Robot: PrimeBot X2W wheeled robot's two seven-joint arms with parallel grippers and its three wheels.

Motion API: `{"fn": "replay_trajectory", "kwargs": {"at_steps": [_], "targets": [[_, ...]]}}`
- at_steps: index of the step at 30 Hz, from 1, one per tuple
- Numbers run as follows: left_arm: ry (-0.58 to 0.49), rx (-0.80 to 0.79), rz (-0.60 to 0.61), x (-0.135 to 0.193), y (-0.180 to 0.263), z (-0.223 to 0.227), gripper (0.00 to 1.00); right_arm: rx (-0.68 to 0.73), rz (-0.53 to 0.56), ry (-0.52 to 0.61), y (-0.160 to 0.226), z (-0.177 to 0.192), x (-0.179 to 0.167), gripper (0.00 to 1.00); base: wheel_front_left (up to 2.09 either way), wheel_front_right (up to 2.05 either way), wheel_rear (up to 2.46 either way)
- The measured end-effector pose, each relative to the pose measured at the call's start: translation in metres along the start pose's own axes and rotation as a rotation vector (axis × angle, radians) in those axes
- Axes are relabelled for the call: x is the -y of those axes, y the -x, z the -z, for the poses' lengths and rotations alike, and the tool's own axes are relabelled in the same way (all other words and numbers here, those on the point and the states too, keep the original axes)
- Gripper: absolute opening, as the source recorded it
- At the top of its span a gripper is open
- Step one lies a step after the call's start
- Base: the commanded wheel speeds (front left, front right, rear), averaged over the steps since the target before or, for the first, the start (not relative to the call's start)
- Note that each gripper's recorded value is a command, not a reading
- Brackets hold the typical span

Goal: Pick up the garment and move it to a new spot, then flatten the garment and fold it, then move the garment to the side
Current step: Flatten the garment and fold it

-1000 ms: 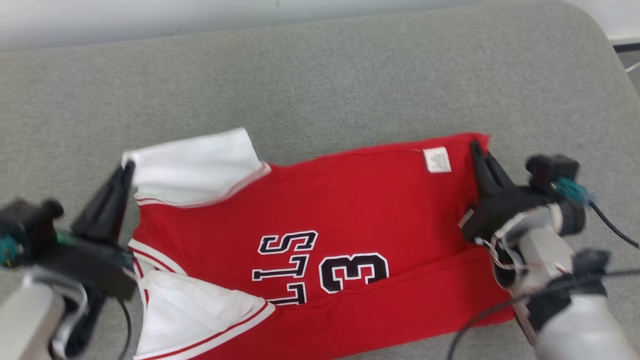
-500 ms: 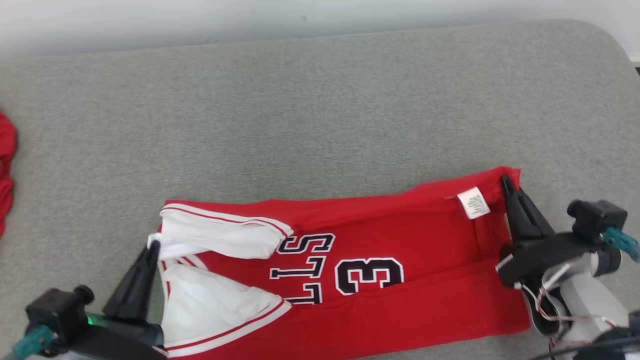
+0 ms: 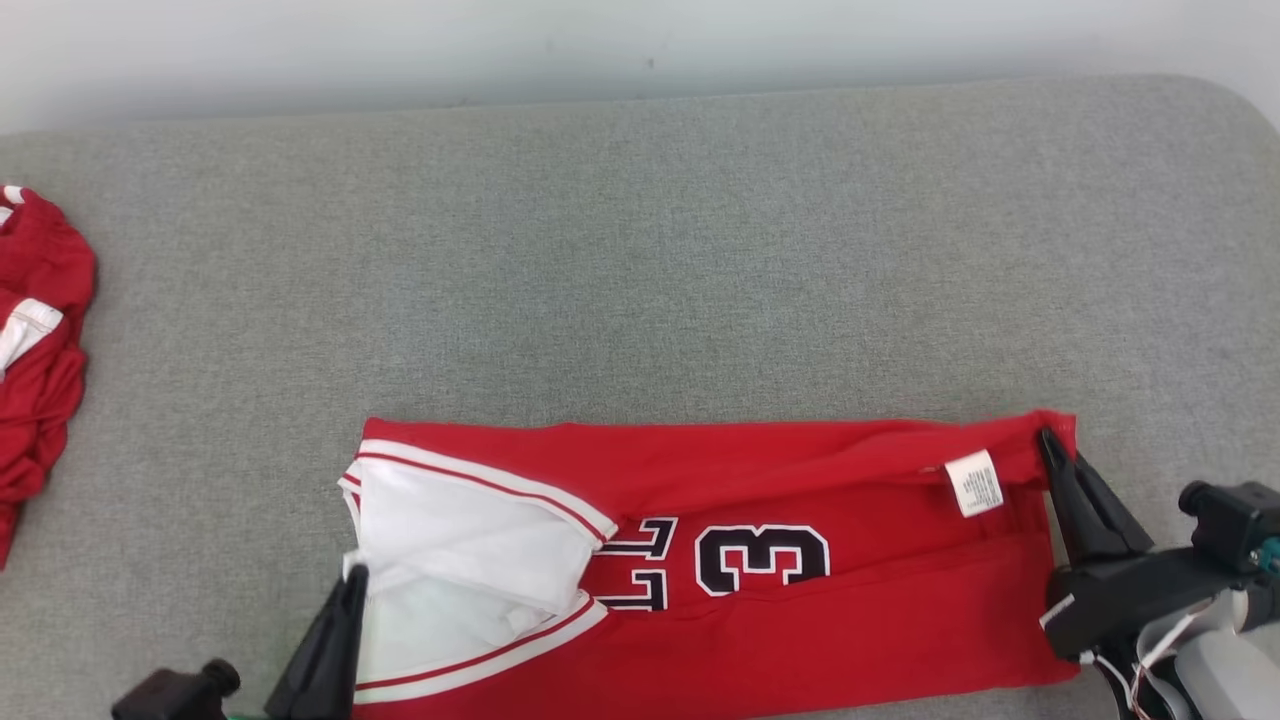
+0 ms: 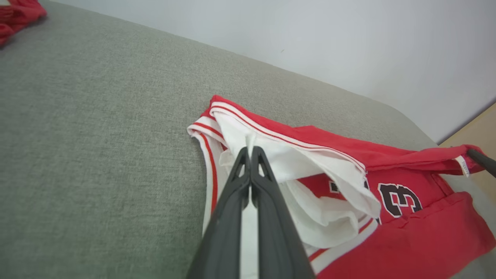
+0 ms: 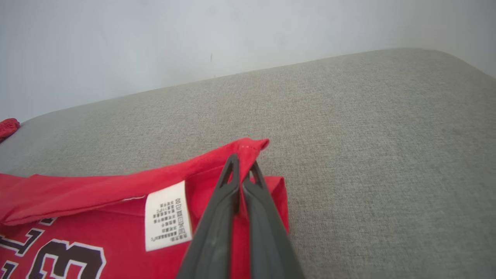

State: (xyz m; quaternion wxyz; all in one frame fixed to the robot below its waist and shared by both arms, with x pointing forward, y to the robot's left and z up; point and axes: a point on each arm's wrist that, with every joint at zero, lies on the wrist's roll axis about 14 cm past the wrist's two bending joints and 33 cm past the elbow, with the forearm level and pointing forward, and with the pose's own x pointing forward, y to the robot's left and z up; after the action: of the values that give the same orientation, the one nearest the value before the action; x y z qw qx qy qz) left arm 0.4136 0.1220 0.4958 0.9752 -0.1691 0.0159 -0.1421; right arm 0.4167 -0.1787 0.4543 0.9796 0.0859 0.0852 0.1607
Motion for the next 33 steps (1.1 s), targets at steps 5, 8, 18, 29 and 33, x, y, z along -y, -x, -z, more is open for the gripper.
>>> {"fn": "replay_trajectory", "kwargs": {"at_steps": [5, 8, 18, 29, 33], "targets": [[0.029, -0.017, -0.038, -0.006, 0.01, 0.011, 0.0, -0.021, 0.002, -0.001, 0.008, 0.007, 0.0, 0.0, 0.0, 0.0, 0.0], [0.034, -0.031, -0.055, -0.009, 0.015, 0.017, 0.0, -0.023, 0.013, -0.011, 0.012, 0.009, 0.001, 0.45, 0.0, 0.0, 0.0], [0.049, -0.003, -0.088, -0.012, 0.021, 0.017, 1.0, 0.064, 0.028, -0.065, 0.02, -0.014, -0.002, 1.0, 0.0, 0.0, 0.0], [-0.036, 0.093, -0.13, -0.015, 0.03, -0.009, 1.0, -0.011, 0.08, -0.039, 0.034, 0.011, 0.01, 1.0, 0.0, 0.0, 0.0], [-0.051, 0.126, -0.148, -0.017, 0.032, -0.018, 1.0, -0.041, 0.101, -0.043, 0.032, 0.019, 0.013, 1.0, 0.0, 0.0, 0.0]]}}
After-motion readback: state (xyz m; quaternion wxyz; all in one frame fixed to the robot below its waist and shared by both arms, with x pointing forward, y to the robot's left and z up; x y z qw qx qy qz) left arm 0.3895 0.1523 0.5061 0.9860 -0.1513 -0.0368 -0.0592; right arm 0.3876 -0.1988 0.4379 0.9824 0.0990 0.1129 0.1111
